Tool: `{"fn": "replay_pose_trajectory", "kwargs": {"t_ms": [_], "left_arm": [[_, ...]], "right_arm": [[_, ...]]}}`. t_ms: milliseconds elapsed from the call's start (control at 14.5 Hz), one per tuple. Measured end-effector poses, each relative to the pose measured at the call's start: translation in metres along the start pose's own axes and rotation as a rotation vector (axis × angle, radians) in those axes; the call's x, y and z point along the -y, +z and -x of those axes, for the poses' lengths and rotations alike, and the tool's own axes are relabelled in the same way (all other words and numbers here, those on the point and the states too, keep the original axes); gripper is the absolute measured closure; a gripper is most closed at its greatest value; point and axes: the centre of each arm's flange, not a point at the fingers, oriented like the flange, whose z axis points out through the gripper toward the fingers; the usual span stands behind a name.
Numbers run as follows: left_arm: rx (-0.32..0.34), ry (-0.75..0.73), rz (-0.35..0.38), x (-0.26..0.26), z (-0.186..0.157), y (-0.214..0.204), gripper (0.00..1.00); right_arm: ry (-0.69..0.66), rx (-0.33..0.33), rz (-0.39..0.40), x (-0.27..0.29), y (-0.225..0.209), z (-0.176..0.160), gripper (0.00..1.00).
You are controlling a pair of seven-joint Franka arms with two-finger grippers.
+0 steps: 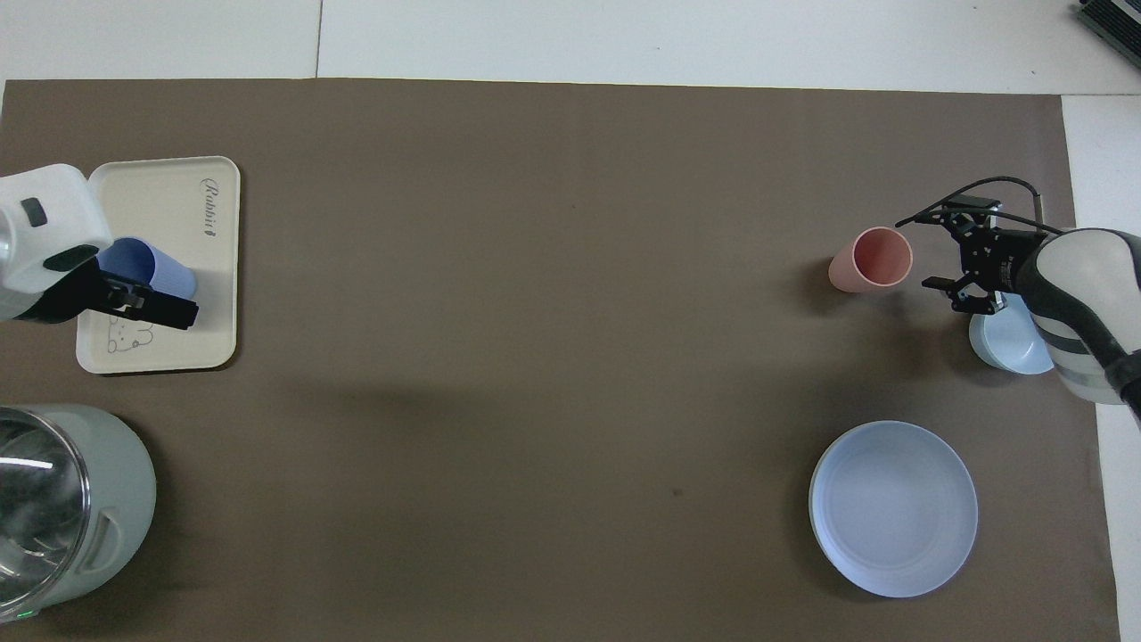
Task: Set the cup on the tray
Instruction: 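Open the left gripper and release the cup on the tray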
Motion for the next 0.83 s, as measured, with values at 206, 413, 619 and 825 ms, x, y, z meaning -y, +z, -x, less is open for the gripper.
{"fn": "replay_pose_trajectory", "kwargs": {"t_ms": [206,413,619,825], "left_arm": [[0.003,-0.039,-0.001,-0.042,-0.005,-0.004,0.0],[-0.03,-0.065,-0.008,-0.048,-0.004,-0.034,0.0],[-0.033,-0.085,-0.008,-0.039,0.004,-0.081,0.0],[0.002,-0.094,0.0,-0.035,0.013,-0.125,0.0]], "right_arm": [[-0.104,-0.024,-0.014,0.003,-0.008,-0.002,0.0],[-0.21,-0.076,0.004,0.016,-0.038,0.001,0.0],[-0.358,-0.104,0.09,0.026,-0.071,0.012,0.0],[-0.498,-0.078,0.211,0.033,-0.092,0.035,0.0]]}}
